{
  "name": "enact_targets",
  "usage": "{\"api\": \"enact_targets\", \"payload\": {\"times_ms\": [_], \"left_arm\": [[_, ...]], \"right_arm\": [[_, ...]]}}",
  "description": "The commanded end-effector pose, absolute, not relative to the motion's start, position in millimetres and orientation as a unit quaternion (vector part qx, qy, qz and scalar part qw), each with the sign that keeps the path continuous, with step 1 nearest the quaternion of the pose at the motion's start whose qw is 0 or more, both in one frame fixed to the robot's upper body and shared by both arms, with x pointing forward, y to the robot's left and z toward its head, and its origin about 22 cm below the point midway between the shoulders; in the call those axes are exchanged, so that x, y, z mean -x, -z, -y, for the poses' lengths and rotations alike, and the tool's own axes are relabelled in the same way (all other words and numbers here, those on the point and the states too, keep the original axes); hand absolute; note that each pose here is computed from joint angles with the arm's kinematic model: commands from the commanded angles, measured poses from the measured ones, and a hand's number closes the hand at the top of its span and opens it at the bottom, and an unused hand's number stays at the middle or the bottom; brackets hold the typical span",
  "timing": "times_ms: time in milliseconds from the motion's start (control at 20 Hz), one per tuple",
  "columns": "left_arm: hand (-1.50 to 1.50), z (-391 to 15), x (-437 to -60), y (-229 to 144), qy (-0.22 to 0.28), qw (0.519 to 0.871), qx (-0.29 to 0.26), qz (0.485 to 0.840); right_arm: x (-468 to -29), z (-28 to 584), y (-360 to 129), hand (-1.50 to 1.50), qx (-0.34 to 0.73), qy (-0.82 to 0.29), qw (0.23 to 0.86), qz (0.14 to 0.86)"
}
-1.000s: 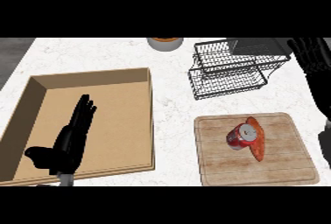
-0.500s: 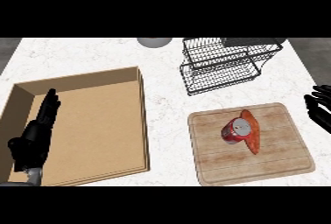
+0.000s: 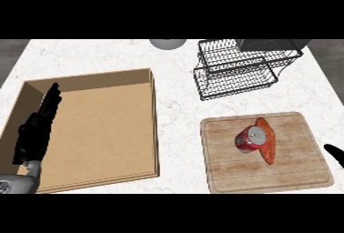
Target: Pick the sweet potato from the cutting board and place it in the tiered basket
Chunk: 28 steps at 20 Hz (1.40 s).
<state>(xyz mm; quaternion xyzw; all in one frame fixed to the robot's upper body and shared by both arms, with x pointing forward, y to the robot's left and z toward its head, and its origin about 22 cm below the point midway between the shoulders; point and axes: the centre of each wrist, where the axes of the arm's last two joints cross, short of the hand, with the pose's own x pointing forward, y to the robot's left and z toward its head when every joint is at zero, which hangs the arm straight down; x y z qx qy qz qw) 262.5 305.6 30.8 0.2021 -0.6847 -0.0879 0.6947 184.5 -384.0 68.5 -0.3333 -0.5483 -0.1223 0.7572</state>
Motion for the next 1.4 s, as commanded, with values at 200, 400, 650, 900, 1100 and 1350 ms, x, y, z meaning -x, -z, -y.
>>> {"api": "enact_targets", "payload": {"times_ms": [200, 400, 650, 900, 1100, 1350], "left_arm": [[0.00, -309, -275, -39, 0.103, 0.691, -0.198, 0.688], [0.00, -293, -272, -29, 0.105, 0.691, -0.191, 0.689], [0.00, -295, -283, -36, 0.106, 0.692, -0.192, 0.688], [0.00, -292, -274, -24, 0.103, 0.690, -0.189, 0.691], [0.00, -287, -276, -28, 0.099, 0.696, -0.187, 0.687], [0.00, -286, -271, -35, 0.105, 0.691, -0.188, 0.690]], "right_arm": [[-190, 362, -139, -1.50, 0.324, -0.091, 0.835, 0.435], [-219, 374, -174, -1.50, 0.325, -0.110, 0.851, 0.398], [-243, 341, -171, -1.50, 0.322, -0.104, 0.875, 0.347], [-274, 333, -162, -1.50, 0.290, -0.111, 0.899, 0.308], [-281, 340, -146, -1.50, 0.288, -0.129, 0.909, 0.271], [-279, 323, -122, -1.50, 0.284, -0.149, 0.913, 0.252]]}}
